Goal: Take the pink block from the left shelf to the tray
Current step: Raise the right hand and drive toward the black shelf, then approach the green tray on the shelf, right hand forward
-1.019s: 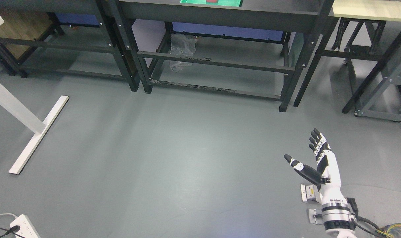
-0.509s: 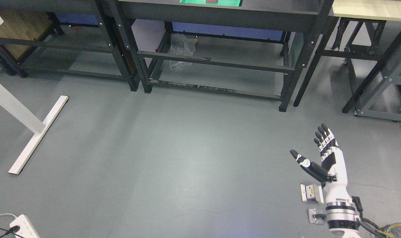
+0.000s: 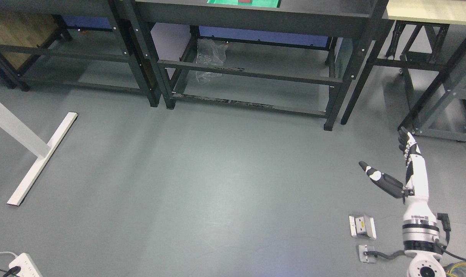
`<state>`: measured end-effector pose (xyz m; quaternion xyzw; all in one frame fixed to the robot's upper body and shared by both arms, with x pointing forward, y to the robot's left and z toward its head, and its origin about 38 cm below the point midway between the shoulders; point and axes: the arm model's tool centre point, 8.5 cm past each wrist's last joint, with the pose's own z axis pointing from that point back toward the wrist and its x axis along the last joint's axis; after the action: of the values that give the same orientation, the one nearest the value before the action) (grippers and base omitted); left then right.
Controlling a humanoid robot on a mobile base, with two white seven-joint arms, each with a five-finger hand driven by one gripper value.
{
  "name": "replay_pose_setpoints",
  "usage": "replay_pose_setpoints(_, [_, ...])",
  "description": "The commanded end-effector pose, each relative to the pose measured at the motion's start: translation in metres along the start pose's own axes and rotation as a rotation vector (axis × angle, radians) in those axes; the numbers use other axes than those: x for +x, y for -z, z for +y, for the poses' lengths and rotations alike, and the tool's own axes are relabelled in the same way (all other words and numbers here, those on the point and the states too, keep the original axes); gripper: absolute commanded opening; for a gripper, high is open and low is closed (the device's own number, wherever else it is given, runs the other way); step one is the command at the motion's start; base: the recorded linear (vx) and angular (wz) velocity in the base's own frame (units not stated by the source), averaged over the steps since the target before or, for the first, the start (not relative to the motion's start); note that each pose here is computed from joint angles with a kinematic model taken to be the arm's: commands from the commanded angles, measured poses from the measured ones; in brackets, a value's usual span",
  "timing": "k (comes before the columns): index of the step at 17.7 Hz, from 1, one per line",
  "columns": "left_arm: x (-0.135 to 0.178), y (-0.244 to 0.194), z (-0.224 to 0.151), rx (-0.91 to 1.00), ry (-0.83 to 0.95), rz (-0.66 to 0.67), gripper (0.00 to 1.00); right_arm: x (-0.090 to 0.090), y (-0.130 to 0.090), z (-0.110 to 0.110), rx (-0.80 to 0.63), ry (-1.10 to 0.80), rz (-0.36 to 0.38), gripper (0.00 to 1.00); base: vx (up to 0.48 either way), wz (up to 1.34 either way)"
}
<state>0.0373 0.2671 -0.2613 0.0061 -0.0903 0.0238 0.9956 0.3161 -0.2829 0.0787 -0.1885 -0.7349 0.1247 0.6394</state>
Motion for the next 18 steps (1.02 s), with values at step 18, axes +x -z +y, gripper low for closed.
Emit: replay_pose_setpoints(18, [-0.005,-0.002,0.012,0.018,0.004,0.008,1.00,0.019,-0.010,0.029,0.126,-0.584,-0.204,0.98,0.090,-0.03])
